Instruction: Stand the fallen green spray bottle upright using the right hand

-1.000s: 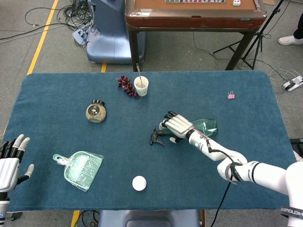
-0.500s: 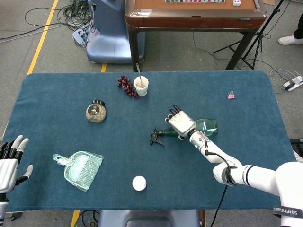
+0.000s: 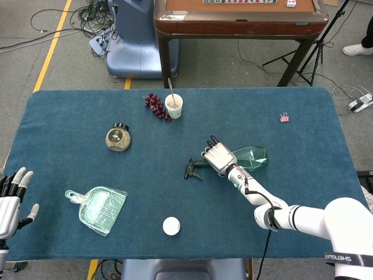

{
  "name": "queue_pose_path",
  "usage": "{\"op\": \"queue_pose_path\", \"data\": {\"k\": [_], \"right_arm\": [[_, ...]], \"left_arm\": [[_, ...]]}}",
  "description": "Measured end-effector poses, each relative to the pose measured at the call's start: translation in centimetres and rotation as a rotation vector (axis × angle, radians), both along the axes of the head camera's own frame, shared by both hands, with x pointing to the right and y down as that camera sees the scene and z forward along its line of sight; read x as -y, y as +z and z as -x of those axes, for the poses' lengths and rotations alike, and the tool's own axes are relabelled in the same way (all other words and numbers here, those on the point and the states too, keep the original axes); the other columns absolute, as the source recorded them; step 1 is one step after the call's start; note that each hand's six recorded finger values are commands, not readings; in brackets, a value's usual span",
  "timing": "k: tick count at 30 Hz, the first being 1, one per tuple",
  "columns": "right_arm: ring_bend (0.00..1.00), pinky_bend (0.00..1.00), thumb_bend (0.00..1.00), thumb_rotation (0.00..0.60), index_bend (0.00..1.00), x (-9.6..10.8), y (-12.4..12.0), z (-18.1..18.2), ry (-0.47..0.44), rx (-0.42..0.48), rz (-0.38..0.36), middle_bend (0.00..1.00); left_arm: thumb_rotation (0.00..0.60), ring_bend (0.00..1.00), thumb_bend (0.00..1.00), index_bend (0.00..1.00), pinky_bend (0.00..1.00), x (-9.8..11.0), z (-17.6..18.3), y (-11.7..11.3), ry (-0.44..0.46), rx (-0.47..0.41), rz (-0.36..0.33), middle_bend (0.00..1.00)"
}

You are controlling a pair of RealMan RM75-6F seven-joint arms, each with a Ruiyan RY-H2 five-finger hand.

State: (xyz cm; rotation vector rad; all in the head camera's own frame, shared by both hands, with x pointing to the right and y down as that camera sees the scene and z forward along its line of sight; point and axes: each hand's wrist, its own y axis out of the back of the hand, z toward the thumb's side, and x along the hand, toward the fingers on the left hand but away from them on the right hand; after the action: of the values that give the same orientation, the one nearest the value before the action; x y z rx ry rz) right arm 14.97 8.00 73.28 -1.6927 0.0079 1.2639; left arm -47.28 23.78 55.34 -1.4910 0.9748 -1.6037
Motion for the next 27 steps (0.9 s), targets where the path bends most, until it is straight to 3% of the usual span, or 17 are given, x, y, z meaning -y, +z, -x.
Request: {"op": "queue_pose_path", "data": {"k": [7,16,27], "right_arm": [[0.09,0.00,0.29,0.591,0.39,-0.1,0.6,0.4,-0.008,-0.014,-0.003,0.35],[0.14,0.00,0.37,0.597,0.52,-0.3,0.9,0.5,-0.013,-0.018,-0.011,0.45],[0.26,0.02,0.42,0.600,0.63,0.0,-0.2,-0.3,0.078,0.091,-0.002,0.55]], "left_arm": [[0.600,0.00,0.38,0.00,0.00,-0.1,0.3,-0.1,-0.006,0.004,0.000,0.00],[0.600,0.00,0.38,0.00,0.00,-0.2,0.5,-0.1,-0.011,0.006,0.000,0.00],[0.600,0.00,0.38,0.00,0.00,-0.2,0.6,-0.3,-0.010,0.009,-0.006,0.00]]}}
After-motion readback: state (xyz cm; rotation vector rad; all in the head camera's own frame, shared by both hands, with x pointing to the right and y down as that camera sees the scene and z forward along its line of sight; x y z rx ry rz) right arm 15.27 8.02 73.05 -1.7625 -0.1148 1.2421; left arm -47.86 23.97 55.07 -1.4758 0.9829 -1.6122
